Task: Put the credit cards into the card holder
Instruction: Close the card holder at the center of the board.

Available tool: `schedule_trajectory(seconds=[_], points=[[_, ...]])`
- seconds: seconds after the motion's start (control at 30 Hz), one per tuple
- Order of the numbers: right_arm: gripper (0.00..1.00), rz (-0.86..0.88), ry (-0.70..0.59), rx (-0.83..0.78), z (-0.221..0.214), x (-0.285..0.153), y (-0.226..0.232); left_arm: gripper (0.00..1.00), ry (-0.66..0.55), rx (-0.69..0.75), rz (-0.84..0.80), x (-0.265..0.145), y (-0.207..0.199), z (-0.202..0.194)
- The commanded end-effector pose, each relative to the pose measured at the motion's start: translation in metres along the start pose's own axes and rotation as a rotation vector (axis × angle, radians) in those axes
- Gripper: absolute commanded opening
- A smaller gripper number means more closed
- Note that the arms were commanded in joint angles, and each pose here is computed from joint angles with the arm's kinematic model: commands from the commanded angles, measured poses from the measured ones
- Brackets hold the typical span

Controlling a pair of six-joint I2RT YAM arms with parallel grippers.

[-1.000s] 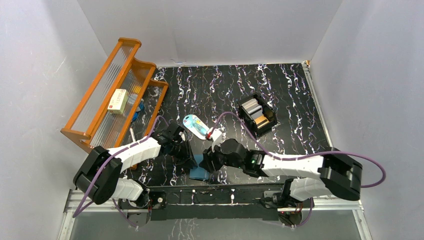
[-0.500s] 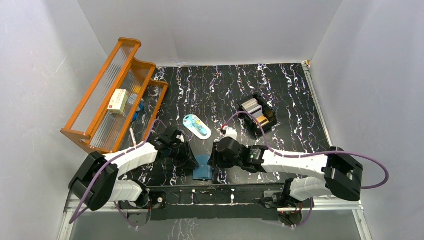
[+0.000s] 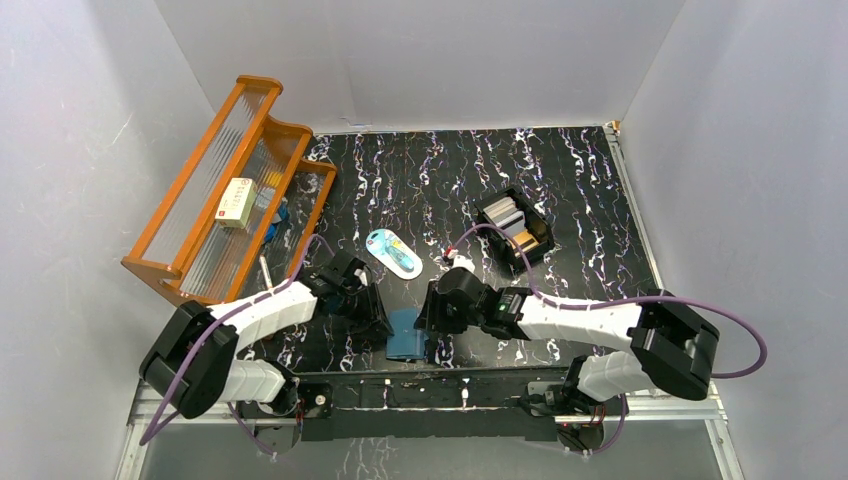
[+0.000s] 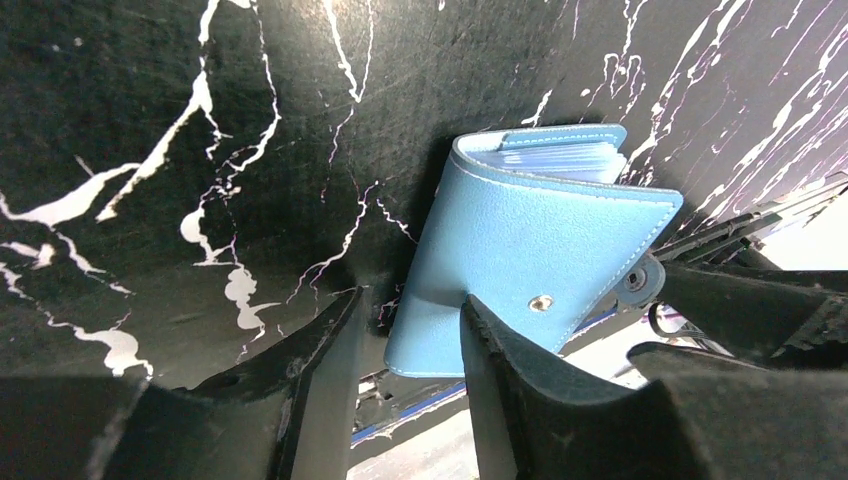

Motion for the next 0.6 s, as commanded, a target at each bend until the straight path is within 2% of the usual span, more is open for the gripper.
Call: schedule_trajectory(seconds=[0.0, 0.33, 0.47, 0.57], points=[[0.47, 0.078, 0.005, 0.044, -0.001, 0.004, 0.006, 0.39, 0.029, 0.026, -0.028, -0.001, -0.009, 0.001], [0.41, 0.095, 0.01, 0.042, -0.003, 0.005, 0.005, 0.25, -0.018, 0.064, -0.113, -0.017, -0.032, 0.007], [0.41, 0.089, 0.008, 0.033, -0.001, 0.005, 0.005, 0.2, -0.011, 0.074, -0.098, -0.008, -0.033, 0.011], [0.46, 0.069, -0.015, 0.023, 0.002, 0.0, 0.005, 0.18, 0.01, 0.087, -0.114, 0.0, -0.033, 0.013]])
Point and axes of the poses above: each gripper's point midway between its finger pads, its own x axis out along the fingers, its own y axis along the line the jaws close on, z = x × y, the point moved 10 cm from there along -x, back along the fingers, and after that the axes turned 12 degrees about -x, right-handed, at the moved point
